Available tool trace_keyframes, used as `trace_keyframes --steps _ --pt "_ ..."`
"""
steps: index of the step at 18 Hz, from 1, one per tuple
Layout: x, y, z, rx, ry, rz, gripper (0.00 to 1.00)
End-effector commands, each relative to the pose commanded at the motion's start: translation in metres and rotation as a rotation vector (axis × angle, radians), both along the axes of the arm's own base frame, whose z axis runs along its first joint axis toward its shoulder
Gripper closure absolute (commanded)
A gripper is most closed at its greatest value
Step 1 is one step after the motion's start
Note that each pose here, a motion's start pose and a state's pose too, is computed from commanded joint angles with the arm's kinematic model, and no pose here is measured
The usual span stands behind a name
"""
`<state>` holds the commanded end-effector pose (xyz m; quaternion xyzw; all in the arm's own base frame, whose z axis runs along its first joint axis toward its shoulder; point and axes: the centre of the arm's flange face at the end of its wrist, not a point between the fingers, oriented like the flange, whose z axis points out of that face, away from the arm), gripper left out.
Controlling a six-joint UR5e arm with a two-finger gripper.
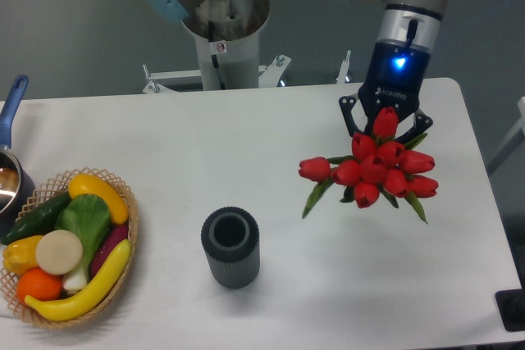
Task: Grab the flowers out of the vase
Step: 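Carry the tulip bunch away from the vase and hold it raised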
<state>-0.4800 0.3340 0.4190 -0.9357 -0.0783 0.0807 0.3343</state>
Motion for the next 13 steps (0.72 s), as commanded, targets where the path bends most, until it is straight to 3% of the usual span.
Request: trace_keyframes --steps 3,7,10,13 --pt "-0.009 -0.010 -0.004 -0.177 0.020 0.000 0.82" --pt "-0.013 -0.008 -0.003 -0.272 0.011 -0.039 0.81" --pt "-0.012 -0.011 -0.010 -0.432 0.012 -0.092 0.80" --pt "-0.008 -0.007 -0.015 -0.490 -0.007 -0.114 0.81"
